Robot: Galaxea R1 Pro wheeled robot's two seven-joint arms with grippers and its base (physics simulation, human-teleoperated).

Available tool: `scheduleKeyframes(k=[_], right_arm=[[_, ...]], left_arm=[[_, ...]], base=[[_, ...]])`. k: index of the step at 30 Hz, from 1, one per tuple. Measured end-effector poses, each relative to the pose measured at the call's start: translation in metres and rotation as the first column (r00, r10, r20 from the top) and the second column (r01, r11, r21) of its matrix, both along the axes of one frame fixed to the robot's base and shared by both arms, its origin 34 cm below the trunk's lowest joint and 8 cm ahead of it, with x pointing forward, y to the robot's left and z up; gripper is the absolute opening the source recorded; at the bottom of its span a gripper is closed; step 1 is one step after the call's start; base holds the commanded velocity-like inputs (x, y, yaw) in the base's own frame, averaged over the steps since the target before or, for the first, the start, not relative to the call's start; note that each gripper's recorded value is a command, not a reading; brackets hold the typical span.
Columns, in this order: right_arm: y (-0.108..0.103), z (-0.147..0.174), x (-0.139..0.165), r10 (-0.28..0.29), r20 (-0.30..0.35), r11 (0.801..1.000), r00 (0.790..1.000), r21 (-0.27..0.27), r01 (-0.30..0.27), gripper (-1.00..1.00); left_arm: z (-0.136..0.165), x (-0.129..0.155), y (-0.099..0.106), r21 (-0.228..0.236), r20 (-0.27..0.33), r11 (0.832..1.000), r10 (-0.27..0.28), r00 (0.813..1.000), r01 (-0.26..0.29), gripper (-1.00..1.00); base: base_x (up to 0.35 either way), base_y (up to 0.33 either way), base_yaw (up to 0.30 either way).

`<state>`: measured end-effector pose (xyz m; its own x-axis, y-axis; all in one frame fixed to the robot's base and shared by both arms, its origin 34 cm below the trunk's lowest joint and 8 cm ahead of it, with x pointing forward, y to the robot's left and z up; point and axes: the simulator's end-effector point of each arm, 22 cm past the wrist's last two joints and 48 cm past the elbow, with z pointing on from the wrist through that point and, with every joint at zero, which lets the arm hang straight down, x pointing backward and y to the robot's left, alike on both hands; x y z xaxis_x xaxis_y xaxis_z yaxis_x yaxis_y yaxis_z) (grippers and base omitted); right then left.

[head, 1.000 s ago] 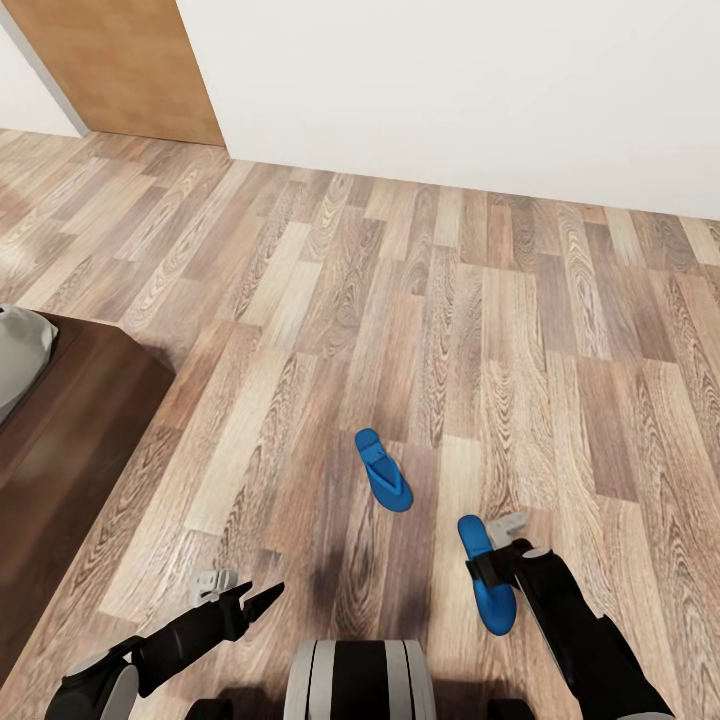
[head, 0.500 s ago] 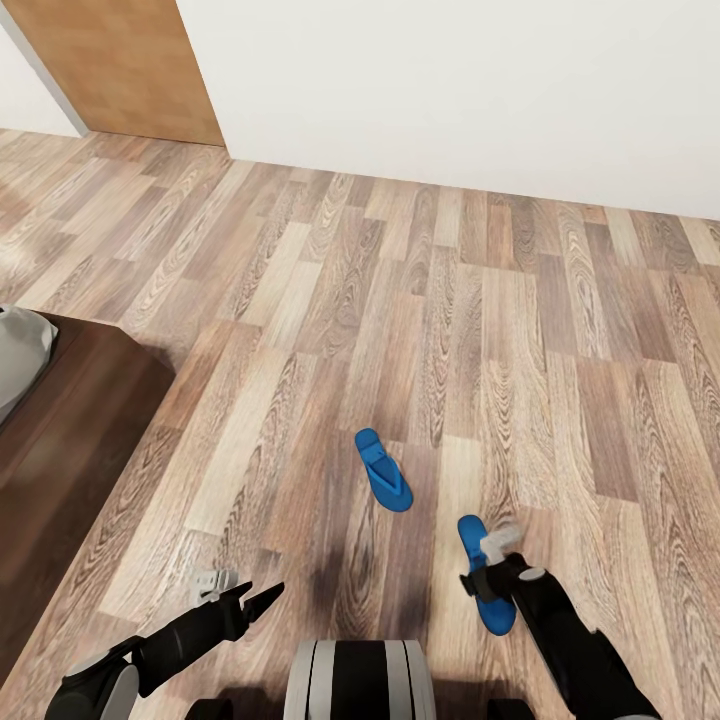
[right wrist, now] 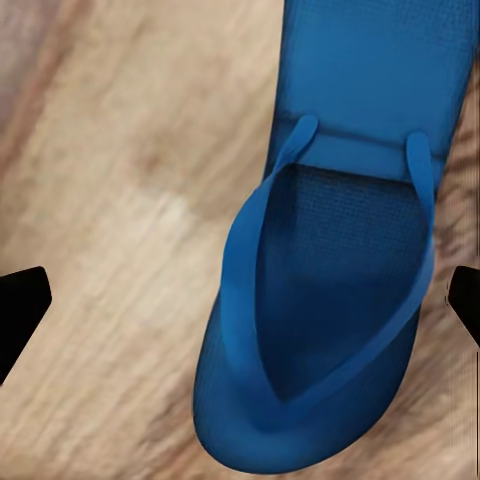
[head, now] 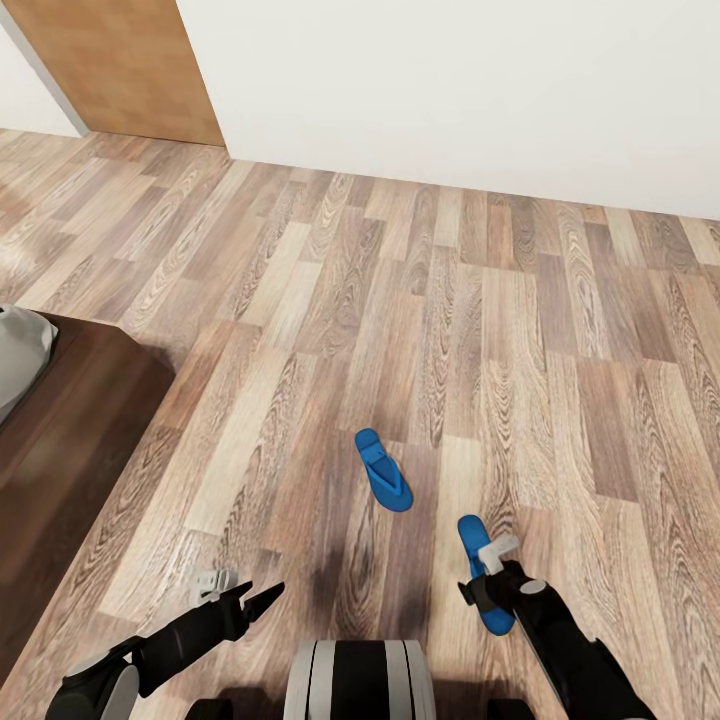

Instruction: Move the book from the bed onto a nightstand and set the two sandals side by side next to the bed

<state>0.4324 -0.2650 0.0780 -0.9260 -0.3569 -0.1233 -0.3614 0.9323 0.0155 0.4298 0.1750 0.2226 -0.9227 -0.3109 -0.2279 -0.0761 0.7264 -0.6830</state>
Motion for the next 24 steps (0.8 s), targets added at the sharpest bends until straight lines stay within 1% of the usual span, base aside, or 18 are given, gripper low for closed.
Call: scheduleKeyframes(k=[10, 15, 21, 24], right_arm=[[-0.005, 0.002, 0.005, -0.007, 0.013, 1.0, 1.0, -0.006, 0.007, 1.0], [-0.012, 0.003, 0.006, -0.028, 0.015, 1.0, 0.999, -0.014, 0.028, 1.0], [-0.016, 0.014, 0.032, -0.039, 0.075, 0.999, 0.996, -0.016, 0.04, 1.0], [-0.017, 0.016, 0.034, -0.039, 0.081, 0.999, 0.996, -0.016, 0.041, 1.0]], left_arm=[[0.0, 0.002, 0.0, 0.003, 0.01, 1.0, 0.001, 1.0, -0.001, 1.0], [0.001, 0.002, 0.0, 0.003, 0.01, 1.0, 0.0, 1.0, 0.0, 1.0], [0.0, 0.002, 0.001, 0.004, 0.013, 1.0, 0.001, 1.0, -0.001, 1.0], [0.001, 0.002, 0.0, 0.005, 0.015, 1.0, 0.0, 1.0, -0.001, 1.0]], base=[[0.003, 0.0, 0.0], [0.121, -0.027, 0.0], [0.036, -0.01, 0.0], [0.005, -0.001, 0.0]])
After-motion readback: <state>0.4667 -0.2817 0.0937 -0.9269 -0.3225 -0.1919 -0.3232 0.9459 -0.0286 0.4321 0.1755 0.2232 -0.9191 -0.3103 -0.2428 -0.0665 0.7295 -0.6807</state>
